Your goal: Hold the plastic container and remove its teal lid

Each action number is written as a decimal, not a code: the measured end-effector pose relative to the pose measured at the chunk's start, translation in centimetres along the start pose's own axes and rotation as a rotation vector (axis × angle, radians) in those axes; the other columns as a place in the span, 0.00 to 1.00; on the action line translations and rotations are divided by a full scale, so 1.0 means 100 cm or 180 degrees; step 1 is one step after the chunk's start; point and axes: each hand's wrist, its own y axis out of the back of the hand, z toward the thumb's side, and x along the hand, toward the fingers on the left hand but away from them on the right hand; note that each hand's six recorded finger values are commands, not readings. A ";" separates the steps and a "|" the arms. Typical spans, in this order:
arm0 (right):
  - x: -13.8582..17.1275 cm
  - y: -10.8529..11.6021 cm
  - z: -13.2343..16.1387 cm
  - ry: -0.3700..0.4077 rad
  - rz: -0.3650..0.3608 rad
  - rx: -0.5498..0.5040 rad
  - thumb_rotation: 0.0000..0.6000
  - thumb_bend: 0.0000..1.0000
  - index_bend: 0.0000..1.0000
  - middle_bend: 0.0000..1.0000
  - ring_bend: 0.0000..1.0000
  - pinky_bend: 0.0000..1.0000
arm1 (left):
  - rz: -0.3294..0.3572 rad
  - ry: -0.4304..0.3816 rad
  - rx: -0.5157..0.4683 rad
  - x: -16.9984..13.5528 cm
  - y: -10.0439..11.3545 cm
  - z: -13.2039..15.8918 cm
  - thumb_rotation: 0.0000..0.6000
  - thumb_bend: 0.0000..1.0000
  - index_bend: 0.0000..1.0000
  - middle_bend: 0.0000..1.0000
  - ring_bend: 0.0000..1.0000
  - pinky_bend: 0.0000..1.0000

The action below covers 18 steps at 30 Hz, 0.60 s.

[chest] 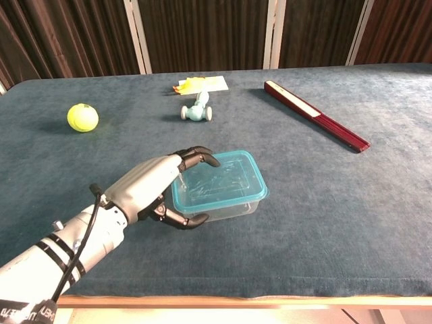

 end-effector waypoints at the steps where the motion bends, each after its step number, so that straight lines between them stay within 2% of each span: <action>1: -0.006 -0.003 0.005 0.0067 0.0006 0.0042 1.00 0.26 0.00 0.00 0.00 0.00 | -0.0014 -0.0030 0.0002 -0.002 -0.002 0.001 1.00 0.42 0.22 0.44 0.37 0.46; 4: -0.013 -0.006 0.010 0.0137 0.0002 0.0081 1.00 0.26 0.05 0.00 0.00 0.00 | -0.0020 -0.0056 0.0010 -0.004 -0.003 0.001 1.00 0.42 0.22 0.43 0.37 0.46; 7: -0.023 -0.008 0.018 0.0253 0.0004 0.0103 1.00 0.26 0.19 0.00 0.00 0.00 | -0.0052 -0.0135 0.0025 -0.006 -0.006 0.005 1.00 0.42 0.22 0.43 0.37 0.45; 10: -0.052 -0.020 0.040 0.0580 0.0093 0.0135 1.00 0.26 0.32 0.00 0.00 0.00 | -0.0030 -0.0201 0.0009 -0.007 -0.004 0.008 1.00 0.41 0.21 0.44 0.37 0.46; 13: -0.087 -0.037 0.071 0.0979 0.0233 0.0170 1.00 0.29 0.41 0.00 0.00 0.00 | -0.0033 -0.0234 0.0006 -0.007 -0.004 0.010 1.00 0.41 0.21 0.44 0.37 0.46; 15: -0.112 -0.050 0.097 0.1255 0.0294 0.0174 1.00 0.33 0.45 0.00 0.00 0.00 | -0.0055 -0.0248 0.0003 -0.007 -0.005 0.012 1.00 0.41 0.21 0.44 0.37 0.46; 18: -0.132 -0.064 0.121 0.1467 0.0316 0.0112 1.00 0.35 0.49 0.00 0.00 0.00 | -0.0077 -0.0262 0.0009 -0.006 -0.007 0.013 1.00 0.41 0.21 0.44 0.37 0.46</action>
